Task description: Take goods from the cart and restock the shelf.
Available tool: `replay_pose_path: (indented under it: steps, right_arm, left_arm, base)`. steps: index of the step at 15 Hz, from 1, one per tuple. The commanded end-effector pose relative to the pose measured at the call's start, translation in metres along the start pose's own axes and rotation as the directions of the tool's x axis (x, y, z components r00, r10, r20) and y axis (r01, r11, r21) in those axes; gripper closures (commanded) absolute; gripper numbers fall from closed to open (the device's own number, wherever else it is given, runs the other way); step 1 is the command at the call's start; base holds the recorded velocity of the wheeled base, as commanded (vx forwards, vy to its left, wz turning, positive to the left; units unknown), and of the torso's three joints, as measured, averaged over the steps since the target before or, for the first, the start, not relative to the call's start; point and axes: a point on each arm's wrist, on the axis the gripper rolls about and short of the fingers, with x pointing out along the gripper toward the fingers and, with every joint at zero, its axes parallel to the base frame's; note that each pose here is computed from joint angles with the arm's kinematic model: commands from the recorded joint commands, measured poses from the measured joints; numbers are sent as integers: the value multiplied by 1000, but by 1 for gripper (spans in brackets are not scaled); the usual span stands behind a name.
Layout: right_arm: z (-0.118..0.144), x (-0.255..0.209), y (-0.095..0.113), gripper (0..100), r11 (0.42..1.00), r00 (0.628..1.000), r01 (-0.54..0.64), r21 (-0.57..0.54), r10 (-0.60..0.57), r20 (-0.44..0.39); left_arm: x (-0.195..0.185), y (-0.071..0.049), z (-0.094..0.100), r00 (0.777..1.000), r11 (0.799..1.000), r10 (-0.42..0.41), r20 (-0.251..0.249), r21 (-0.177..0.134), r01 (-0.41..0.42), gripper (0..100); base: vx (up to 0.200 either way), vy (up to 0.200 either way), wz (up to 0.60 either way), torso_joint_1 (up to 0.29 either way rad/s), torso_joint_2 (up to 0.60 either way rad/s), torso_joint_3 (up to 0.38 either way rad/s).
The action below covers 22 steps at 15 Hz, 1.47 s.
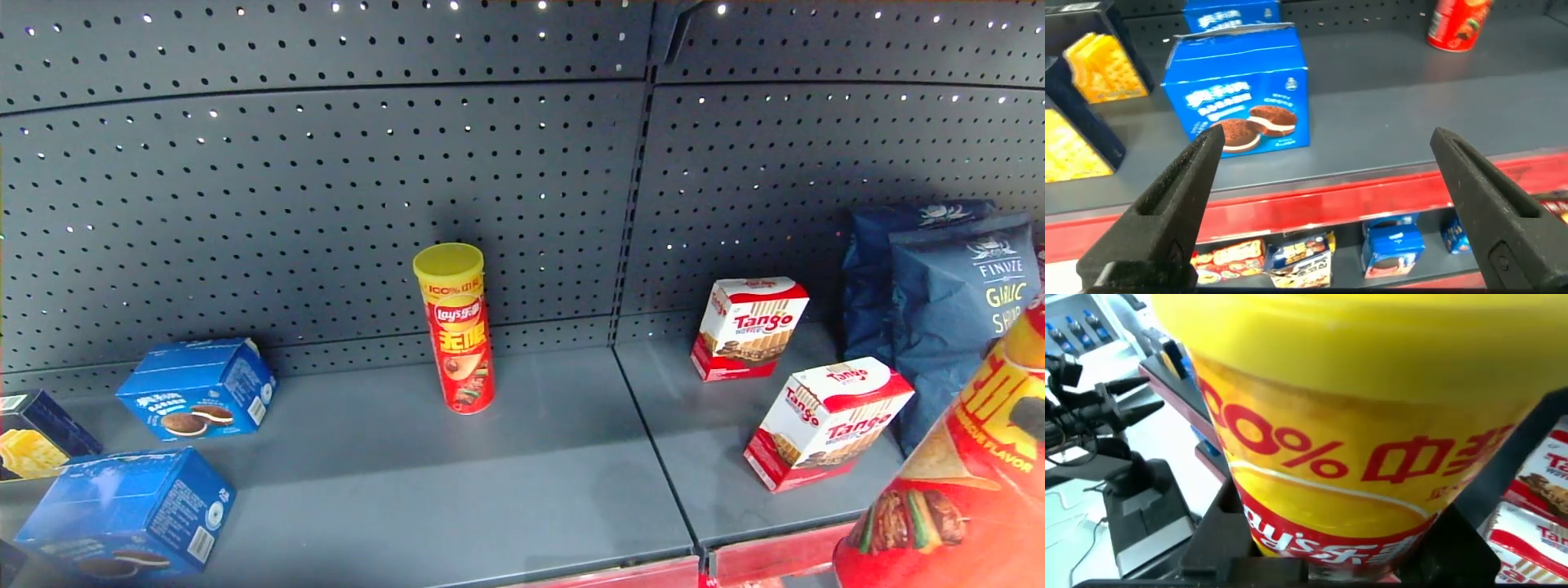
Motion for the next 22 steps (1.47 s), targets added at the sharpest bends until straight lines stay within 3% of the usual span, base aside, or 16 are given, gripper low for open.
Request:
replay_pose_path:
  steps: [1, 3, 4, 5, 6, 8, 10, 12, 13, 14, 16, 17, 18, 20, 21, 22]
  right_arm:
    - [-5, 13, 0, 100, 1000, 999, -10, 2, 11, -47]
    - [-12, 13, -1, 100, 1000, 998, -2, 3, 3, -68]
    - [-17, 12, -1, 100, 1000, 997, 21, 3, -20, -80]
    - [-26, 10, -1, 100, 998, 993, 58, -1, -58, -104]
    - [-31, 8, 1, 100, 999, 992, 52, -2, -52, -114]
    - [-33, 5, 3, 100, 999, 993, 37, -3, -37, -112]
    - [-30, 1, 2, 100, 996, 992, 85, -9, -85, -91]
    - [-28, -6, 1, 100, 994, 992, 112, -8, -112, -65]
    - [-28, -10, 1, 100, 993, 992, 118, -7, -118, -54]
    - [-29, -14, 1, 100, 993, 992, 121, -4, -121, -46]
    - [-31, -17, 0, 100, 990, 989, 142, -5, -142, -45]
    - [-31, -18, 0, 100, 985, 985, 171, -4, -171, -38]
    - [-31, -19, 0, 100, 985, 984, 173, -3, -173, -35]
    - [-29, -21, 0, 100, 984, 984, 175, -4, -175, -26]
    - [-29, -23, -1, 100, 982, 982, 189, -3, -189, -19]
    - [-29, -25, -1, 100, 979, 979, 202, -2, -202, -13]
  left_arm:
    - [0, 0, 1, 1000, 1000, -3, 1, 2, 3, 0]
    - [0, -1, 1, 999, 999, -37, -2, 25, 37, 0]
    - [0, -1, 1, 1000, 999, -31, -4, 16, 31, 0]
    - [-5, 0, 29, 999, 999, -15, 50, 33, 13, 0]
    - [2, -1, 68, 997, 996, -80, -19, 47, 81, 0]
    - [19, -4, 130, 971, 971, -237, -39, 32, 238, 0]
    - [57, -7, 171, 944, 950, -311, -115, 4, 313, 0]
    - [91, -10, 204, 938, 943, -333, -93, -20, 332, 0]
    - [109, -13, 217, 925, 931, -364, -109, -30, 363, 0]
    - [128, -19, 216, 899, 908, -417, -136, -23, 418, 0]
    - [155, -24, 212, 864, 870, -490, -120, -4, 493, 0]
    - [186, -28, 206, 850, 851, -514, -116, 54, 522, 0]
    - [197, -30, 204, 846, 845, -521, -114, 67, 530, 0]
    - [237, -40, 192, 763, 761, -639, -102, 60, 645, 0]
    - [250, -42, 186, 736, 735, -670, -100, 53, 676, 0]
    - [264, -45, 177, 723, 723, -682, -112, 47, 690, 0]
  base:
    - [0, 0, 0, 0, 0, 0]
    - [0, 0, 0, 0, 0, 0]
    - [0, 0, 0, 0, 0, 0]
    - [0, 0, 0, 0, 0, 0]
    - [0, 0, 0, 0, 0, 0]
    - [0, 0, 0, 0, 0, 0]
    - [0, 0, 0, 0, 0, 0]
    - [0, 0, 0, 0, 0, 0]
    - [0, 0, 0, 0, 0, 0]
    - [0, 0, 0, 0, 0, 0]
    - [0, 0, 0, 0, 0, 0]
    - [0, 0, 0, 0, 0, 0]
    - [0, 0, 0, 0, 0, 0]
    - [0, 0, 0, 0, 0, 0]
    - [0, 0, 0, 0, 0, 0]
    - [0, 0, 0, 0, 0, 0]
